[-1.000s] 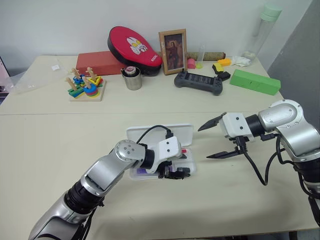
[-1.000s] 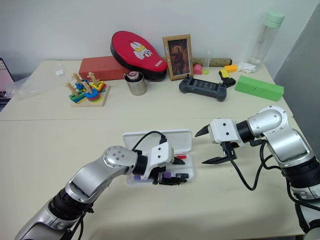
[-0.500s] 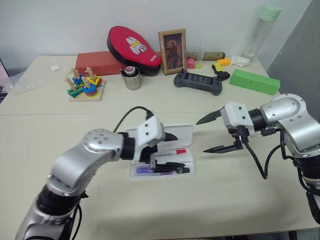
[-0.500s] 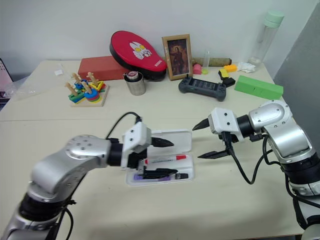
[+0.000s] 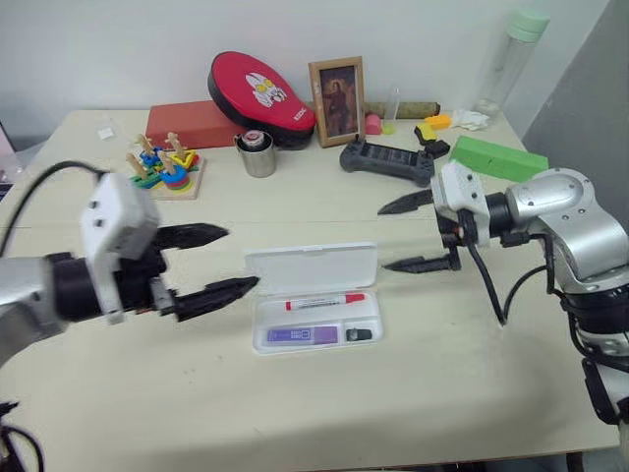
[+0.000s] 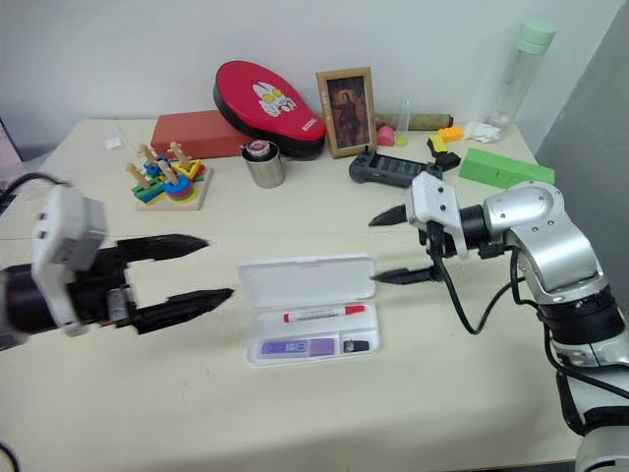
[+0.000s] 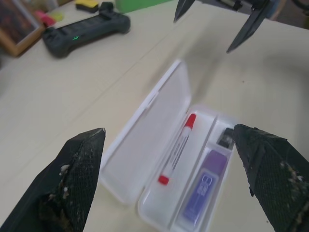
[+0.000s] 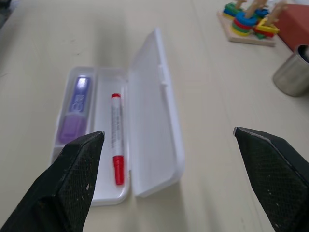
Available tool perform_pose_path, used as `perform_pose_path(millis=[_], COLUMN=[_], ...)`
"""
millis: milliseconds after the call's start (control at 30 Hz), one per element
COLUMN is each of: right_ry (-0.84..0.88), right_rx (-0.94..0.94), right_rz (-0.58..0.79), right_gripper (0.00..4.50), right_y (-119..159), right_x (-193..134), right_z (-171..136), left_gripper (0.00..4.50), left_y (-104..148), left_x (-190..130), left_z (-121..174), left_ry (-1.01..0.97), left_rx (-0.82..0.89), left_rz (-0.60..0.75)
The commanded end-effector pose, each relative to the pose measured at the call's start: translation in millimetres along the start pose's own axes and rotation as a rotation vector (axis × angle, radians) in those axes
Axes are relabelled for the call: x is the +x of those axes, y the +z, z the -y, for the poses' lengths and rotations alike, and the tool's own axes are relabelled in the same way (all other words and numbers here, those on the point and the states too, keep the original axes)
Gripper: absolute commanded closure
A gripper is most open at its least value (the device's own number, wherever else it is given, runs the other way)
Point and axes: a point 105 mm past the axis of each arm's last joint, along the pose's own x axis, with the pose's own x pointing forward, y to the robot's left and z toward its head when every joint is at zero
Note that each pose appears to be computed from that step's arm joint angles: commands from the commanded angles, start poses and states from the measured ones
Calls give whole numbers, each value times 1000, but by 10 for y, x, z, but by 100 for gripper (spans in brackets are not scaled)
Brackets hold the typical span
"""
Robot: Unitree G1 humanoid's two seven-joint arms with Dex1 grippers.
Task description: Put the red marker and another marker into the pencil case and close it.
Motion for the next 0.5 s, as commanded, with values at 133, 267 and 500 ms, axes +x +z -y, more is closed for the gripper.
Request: perform_pose_path(millis=[133,267,500], right_ry=[-99,-136,-226], right_rx=[19,37,99], right_rz=[-29,-33,-1], right_gripper=[0,0,47], right_y=[-60,-113,-102], right_x=[59,148,208], right_z=[232,323,522], left_gripper=[5,5,3], left_y=[-53,-68,-103], left_x=[-315,-377,-366], left_z=[103,102,96], left_ry=[67,95,111], left_rx=[20,26,15], left_rz=[-68,-83,-75])
